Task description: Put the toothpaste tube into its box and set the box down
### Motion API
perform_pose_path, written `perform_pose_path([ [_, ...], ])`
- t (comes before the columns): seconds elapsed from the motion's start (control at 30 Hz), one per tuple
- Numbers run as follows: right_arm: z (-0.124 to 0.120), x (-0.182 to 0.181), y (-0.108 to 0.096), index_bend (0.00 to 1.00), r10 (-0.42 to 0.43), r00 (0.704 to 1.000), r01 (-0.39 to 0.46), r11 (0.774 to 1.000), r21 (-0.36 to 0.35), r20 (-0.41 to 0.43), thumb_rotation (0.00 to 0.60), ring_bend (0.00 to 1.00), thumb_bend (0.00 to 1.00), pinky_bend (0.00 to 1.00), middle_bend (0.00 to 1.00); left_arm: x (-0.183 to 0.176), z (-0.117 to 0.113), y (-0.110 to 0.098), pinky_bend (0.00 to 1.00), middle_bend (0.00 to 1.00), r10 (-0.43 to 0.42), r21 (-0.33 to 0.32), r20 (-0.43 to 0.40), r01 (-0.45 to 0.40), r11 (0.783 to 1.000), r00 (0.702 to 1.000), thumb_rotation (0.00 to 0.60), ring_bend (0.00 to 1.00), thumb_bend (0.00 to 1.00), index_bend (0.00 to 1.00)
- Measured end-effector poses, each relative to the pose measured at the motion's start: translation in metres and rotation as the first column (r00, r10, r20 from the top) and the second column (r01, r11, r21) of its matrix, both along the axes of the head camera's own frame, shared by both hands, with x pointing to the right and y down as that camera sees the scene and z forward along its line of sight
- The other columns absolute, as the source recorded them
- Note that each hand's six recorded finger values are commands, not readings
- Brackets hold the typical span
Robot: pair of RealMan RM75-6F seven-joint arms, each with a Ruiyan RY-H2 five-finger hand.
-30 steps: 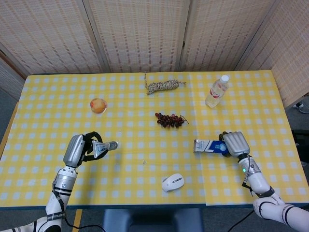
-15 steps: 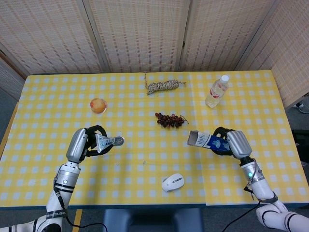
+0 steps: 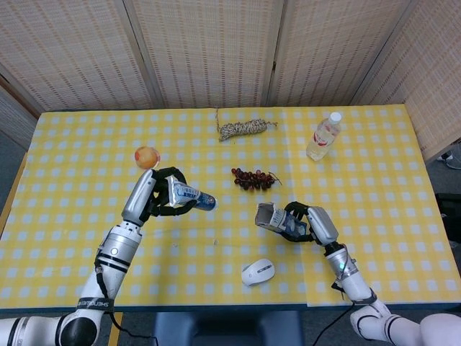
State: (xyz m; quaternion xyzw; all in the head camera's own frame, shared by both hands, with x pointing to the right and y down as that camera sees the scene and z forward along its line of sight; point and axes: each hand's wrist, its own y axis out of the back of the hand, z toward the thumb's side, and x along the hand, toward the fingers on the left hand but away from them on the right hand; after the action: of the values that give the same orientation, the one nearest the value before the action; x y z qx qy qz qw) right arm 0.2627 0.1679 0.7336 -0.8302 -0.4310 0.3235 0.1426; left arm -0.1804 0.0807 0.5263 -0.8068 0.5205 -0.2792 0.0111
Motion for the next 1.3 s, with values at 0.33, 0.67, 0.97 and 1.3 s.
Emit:
perform_pose_path([
  [0.33, -0.003, -0.034, -0.004, 0.59, 0.018, 0.995, -0.018, 1.0, -0.002, 0.095, 0.6, 0.51, 0.3, 0.55, 0.45, 0.03, -0.025, -0.012, 1.0, 1.0, 0.039, -0.032, -0.048, -0.04, 0.999, 0.998, 0.6, 1.0, 0.8, 0.82],
  [0.67, -0.004, -0.055, -0.001, 0.59, 0.021, 0.991, -0.02, 1.0, -0.009, 0.132, 0.6, 0.51, 0.3, 0.55, 0.45, 0.04, -0.024, -0.008, 1.0, 1.0, 0.058, -0.037, -0.047, -0.06, 0.997, 0.997, 0.6, 1.0, 0.8, 0.82],
  [0.97, -0.01, -0.074, -0.006, 0.6, 0.021, 0.984, -0.021, 1.0, -0.004, 0.176, 0.6, 0.51, 0.3, 0.55, 0.46, 0.053, -0.021, -0.001, 1.0, 1.0, 0.081, -0.039, -0.045, -0.082, 0.996, 0.996, 0.6, 1.0, 0.8, 0.82],
  [1.3, -0.015, -0.092, -0.004, 0.6, 0.024, 0.972, -0.019, 1.0, -0.021, 0.232, 0.6, 0.52, 0.3, 0.55, 0.46, 0.062, -0.014, 0.001, 1.0, 1.0, 0.076, -0.034, -0.049, -0.078, 0.996, 0.996, 0.6, 1.0, 0.8, 0.82],
])
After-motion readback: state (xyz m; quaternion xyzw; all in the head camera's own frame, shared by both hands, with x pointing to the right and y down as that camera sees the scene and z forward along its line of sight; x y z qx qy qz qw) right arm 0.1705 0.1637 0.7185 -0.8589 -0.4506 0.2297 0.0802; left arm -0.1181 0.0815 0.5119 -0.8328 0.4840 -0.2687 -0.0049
